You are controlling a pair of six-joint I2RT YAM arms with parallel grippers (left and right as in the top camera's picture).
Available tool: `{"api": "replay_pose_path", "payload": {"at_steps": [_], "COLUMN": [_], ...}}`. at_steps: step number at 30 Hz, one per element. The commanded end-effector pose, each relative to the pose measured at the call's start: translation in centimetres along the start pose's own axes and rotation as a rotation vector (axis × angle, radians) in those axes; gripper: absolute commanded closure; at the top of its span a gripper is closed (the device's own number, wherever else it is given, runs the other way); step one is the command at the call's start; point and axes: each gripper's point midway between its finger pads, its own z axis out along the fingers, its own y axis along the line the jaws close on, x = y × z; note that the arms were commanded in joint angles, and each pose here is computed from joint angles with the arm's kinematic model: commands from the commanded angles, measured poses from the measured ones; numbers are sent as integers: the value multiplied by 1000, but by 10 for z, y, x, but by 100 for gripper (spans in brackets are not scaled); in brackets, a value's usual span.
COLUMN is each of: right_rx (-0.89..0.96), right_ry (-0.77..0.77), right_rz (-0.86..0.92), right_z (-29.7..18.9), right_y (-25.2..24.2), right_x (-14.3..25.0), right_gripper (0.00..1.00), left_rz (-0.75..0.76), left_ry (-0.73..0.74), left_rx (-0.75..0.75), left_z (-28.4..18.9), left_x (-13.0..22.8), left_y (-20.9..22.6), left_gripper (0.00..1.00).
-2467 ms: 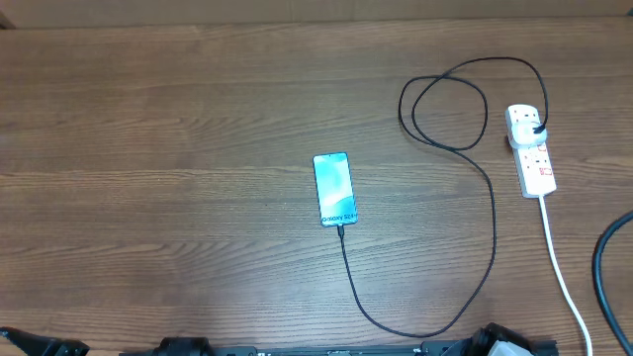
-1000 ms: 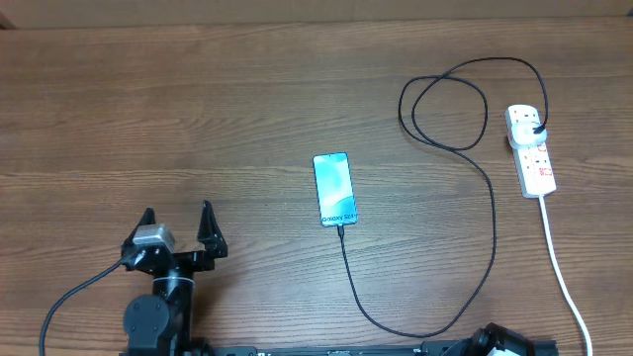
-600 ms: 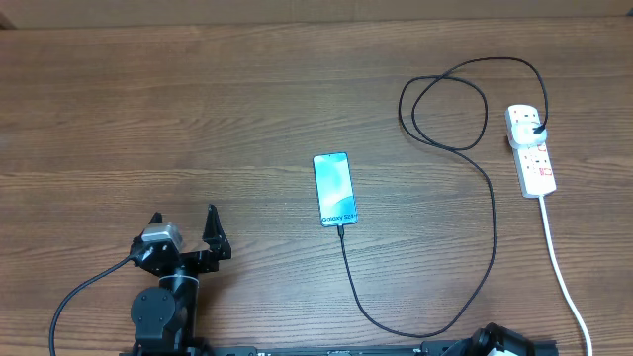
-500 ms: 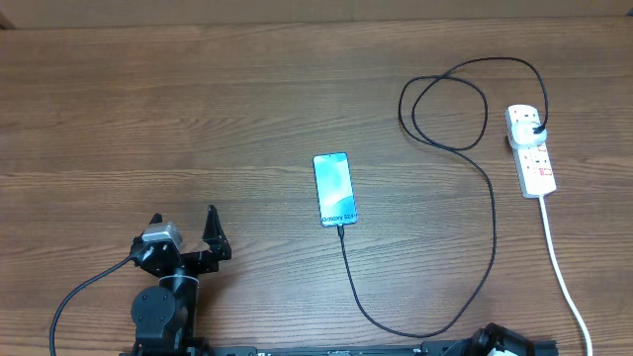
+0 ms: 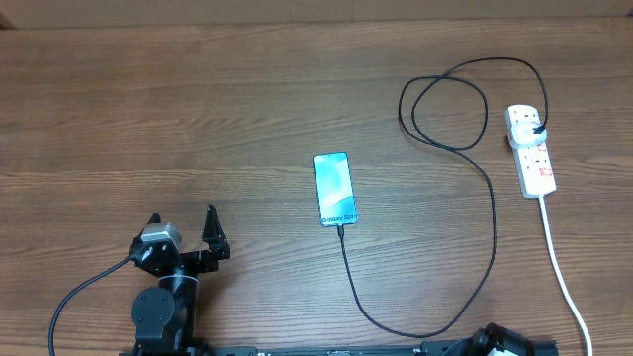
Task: Plug charger to phone and switch on socket
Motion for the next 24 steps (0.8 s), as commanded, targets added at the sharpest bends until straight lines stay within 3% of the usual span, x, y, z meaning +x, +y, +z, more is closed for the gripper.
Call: {"api": "replay_pose_path", "payload": {"at_steps": [1,15,24], "right_rx": [-18,-27,-9], "right_ry": [11,-1,-102], "right_rz": [11,13,-7], "right_z": [-3,-10,-48], "right_y": [3,6,17], "right_x": [2,0,-10], "right_gripper": [91,87,86], "left_rz": [27,50,154], "left_ry": [3,-3,-23], "left_rx": [32,84,118], "left_z": [0,6,7], "left_x": [2,13,14], "left_y": [-5,-12,-17], "left_gripper": [0,0,0]}}
